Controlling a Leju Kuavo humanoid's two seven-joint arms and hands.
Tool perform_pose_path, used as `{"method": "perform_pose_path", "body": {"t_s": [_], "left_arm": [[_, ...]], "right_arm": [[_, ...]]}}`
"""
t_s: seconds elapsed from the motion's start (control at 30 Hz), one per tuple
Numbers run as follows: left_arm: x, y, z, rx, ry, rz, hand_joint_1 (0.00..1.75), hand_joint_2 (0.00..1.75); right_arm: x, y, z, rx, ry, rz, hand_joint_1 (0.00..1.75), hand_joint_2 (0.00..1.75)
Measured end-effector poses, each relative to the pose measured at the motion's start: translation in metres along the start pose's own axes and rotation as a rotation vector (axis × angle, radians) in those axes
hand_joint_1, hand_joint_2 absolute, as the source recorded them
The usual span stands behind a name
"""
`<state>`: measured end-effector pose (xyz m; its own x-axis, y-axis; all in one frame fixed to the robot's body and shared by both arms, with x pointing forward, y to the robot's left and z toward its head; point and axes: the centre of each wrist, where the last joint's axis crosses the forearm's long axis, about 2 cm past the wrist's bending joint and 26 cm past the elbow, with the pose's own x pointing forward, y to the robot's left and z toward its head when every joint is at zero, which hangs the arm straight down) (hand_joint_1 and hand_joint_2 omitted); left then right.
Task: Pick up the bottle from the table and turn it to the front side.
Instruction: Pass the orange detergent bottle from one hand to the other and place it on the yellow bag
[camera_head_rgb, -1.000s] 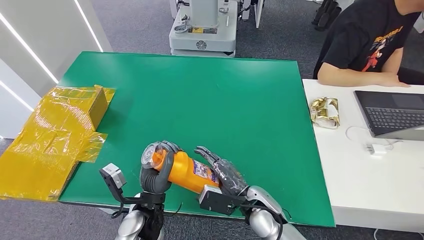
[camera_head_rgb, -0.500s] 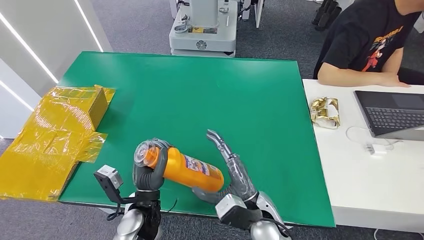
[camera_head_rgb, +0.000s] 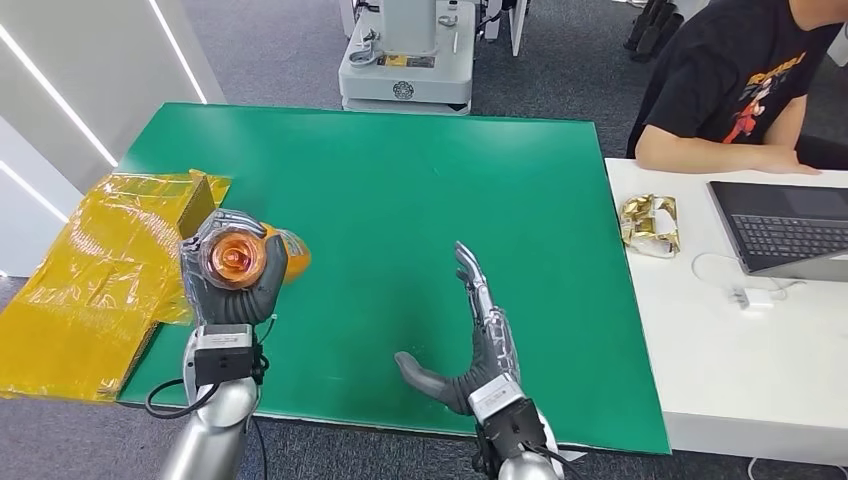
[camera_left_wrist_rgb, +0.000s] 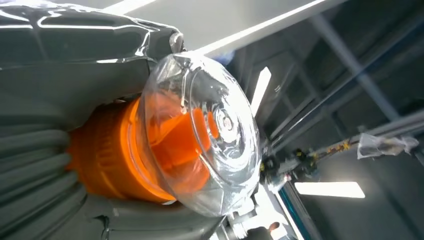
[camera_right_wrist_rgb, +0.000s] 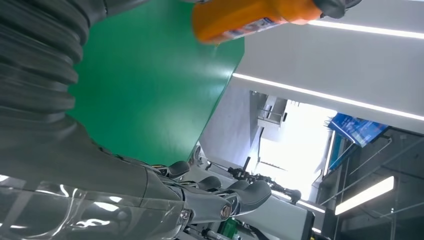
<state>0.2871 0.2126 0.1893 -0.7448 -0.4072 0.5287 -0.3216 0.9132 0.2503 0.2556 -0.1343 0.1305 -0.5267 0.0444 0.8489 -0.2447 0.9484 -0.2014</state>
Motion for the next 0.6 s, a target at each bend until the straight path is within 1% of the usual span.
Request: {"method": "perform_pose_path", "body": {"t_s": [0.1,0.2,0.27,0.37,0.4,0.47,0.6], "left_arm": [[-0.012,0.018,-0.008,-0.041,-0.08,-0.21,1.75,1.75],[-0.025,0.034,-0.013,-0.093,-0.129,-0.382,1.75,1.75],[-0.033,0.045,-0.015,-0.175,-0.184,-0.578,1.75,1.75],[-0.046,0.066,-0.016,-0.339,-0.325,-0.941,1.75,1.75],[-0.05,0.072,-0.016,-0.379,-0.36,-1.016,1.75,1.75],[-0.057,0.082,-0.016,-0.44,-0.385,-1.088,1.75,1.75],[-0.075,0.097,-0.02,-0.586,-0.367,-1.15,1.75,1.75]], "right_arm": [[0.001,0.002,0.0,-0.003,0.0,-0.014,0.0,1.75],[0.001,0.003,-0.001,-0.004,0.0,-0.02,0.0,1.75],[0.003,0.004,-0.002,0.001,-0.002,-0.026,0.0,1.75],[0.008,0.004,-0.003,0.019,-0.012,-0.044,0.0,1.75],[0.009,0.004,-0.004,0.022,-0.016,-0.049,0.0,1.75],[0.011,0.005,-0.004,0.027,-0.023,-0.055,0.0,1.75],[0.015,0.005,-0.001,0.03,-0.03,-0.063,0.0,1.75]]}}
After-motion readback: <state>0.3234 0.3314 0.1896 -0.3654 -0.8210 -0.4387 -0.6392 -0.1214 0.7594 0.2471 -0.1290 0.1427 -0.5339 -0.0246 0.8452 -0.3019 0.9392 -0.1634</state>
